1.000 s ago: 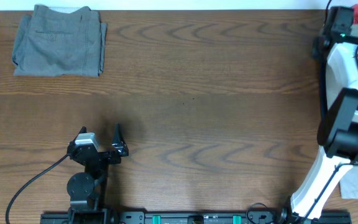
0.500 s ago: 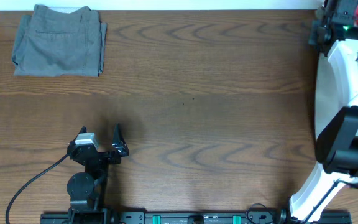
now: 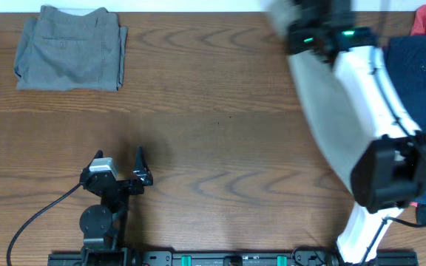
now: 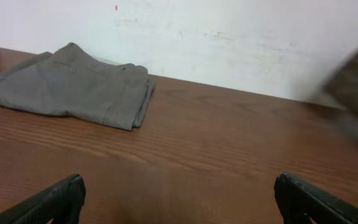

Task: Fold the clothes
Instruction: 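Drag the shorts left to the table center and release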

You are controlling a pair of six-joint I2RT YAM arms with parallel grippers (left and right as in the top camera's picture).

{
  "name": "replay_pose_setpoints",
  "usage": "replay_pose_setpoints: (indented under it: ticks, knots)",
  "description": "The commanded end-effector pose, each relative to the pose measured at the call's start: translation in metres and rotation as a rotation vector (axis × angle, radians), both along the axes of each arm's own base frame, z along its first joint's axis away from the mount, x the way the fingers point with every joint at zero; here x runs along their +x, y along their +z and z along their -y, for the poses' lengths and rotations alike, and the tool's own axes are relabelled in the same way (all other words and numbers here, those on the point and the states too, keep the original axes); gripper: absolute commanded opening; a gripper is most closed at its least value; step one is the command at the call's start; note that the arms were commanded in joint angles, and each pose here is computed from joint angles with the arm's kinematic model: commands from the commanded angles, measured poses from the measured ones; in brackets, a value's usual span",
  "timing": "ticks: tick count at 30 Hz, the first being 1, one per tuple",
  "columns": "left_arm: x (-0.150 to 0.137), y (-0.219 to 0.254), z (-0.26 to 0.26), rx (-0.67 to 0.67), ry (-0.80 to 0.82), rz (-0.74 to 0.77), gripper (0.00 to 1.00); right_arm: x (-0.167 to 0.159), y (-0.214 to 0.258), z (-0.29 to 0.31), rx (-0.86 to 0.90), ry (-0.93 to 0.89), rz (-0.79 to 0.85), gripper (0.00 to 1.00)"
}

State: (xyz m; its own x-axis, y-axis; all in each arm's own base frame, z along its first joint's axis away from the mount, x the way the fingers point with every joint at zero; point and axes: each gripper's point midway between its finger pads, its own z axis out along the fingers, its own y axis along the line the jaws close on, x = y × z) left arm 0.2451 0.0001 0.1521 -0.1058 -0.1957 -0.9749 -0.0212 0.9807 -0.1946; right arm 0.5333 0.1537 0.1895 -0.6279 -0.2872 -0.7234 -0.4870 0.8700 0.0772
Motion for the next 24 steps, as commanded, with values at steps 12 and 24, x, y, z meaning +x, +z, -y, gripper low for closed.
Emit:
replay_pose_setpoints:
  ticks: [12,24]
  knots:
    - [-0.001,-0.016,-0.001,0.006,0.003,-0.050,0.98,-0.137,-0.033,-0.205,0.043,0.631,-0.148,0.01]
    - [-0.001,-0.016,-0.001,0.006,0.003,-0.050,0.98,-0.204,-0.034,-0.229,0.152,0.719,-0.384,0.01]
